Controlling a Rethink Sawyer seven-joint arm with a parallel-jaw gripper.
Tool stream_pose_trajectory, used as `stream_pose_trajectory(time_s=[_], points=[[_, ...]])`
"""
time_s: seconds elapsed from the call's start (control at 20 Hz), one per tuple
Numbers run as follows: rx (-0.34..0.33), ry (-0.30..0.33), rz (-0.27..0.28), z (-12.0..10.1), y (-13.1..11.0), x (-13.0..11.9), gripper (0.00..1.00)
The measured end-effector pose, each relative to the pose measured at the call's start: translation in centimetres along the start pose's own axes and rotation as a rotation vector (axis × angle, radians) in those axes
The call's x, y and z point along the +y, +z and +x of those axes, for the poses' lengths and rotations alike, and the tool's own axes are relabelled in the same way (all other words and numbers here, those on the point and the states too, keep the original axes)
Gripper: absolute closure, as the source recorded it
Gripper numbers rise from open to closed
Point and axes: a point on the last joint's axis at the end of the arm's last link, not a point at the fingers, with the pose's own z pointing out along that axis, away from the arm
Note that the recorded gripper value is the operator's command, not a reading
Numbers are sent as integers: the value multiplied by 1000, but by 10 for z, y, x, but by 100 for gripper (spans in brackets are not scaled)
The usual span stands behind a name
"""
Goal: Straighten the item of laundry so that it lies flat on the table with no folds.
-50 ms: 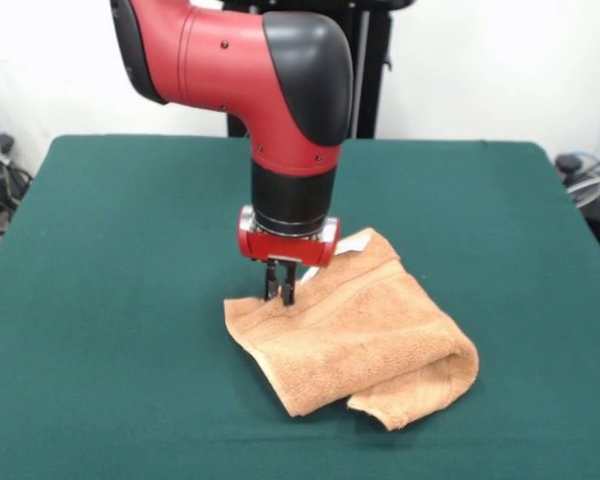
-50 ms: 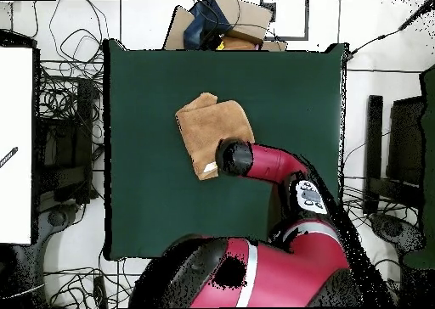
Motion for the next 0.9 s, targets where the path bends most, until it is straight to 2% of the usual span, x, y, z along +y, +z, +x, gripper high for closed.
stream_pose_trajectory(time_s=[0.9], points=[[-52,-13,2,14,-16,10,100]])
